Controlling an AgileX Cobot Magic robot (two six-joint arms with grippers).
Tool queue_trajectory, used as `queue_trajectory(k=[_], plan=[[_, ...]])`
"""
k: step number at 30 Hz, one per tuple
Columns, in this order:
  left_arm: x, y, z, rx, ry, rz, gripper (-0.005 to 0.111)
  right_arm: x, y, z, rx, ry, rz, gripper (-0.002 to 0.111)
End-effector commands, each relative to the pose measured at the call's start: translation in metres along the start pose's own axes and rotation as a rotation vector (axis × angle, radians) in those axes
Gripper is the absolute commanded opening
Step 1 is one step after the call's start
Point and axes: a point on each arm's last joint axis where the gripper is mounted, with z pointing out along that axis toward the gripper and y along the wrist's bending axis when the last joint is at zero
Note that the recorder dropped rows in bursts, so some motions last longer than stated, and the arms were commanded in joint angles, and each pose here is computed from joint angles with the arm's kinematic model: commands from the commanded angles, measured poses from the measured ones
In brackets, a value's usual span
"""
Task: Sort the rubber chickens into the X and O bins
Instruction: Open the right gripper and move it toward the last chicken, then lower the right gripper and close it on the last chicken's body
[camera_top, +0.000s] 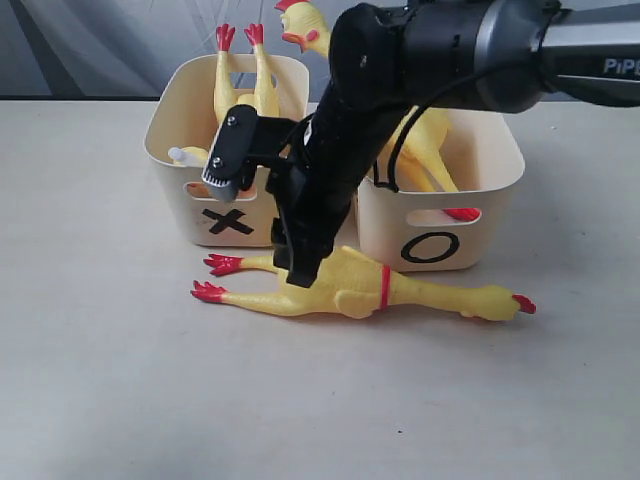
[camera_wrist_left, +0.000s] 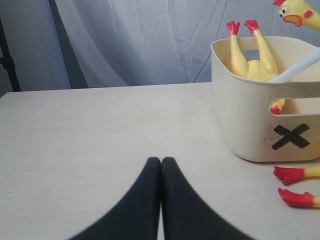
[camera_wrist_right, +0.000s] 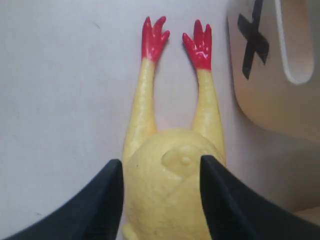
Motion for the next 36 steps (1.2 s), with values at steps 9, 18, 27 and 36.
queue_trajectory(k=[9, 18, 27, 36], plan=[[-0.001, 0.000, 0.000, 0.005, -0.011, -0.011, 0.000, 0.005, -0.008, 0.024, 0.042, 0.032, -0.005, 0.049], [-0.001, 0.000, 0.000, 0.005, -0.011, -0.011, 0.000, 0.010, -0.011, 0.035, 0.055, 0.069, 0.036, 0.061], [-0.001, 0.000, 0.000, 0.005, -0.011, -0.011, 0.000, 0.020, -0.005, 0.057, -0.034, 0.146, 0.083, 0.061], [-0.001, 0.000, 0.000, 0.005, -0.011, -0.011, 0.000, 0.021, -0.003, 0.054, -0.056, 0.156, 0.098, 0.026]])
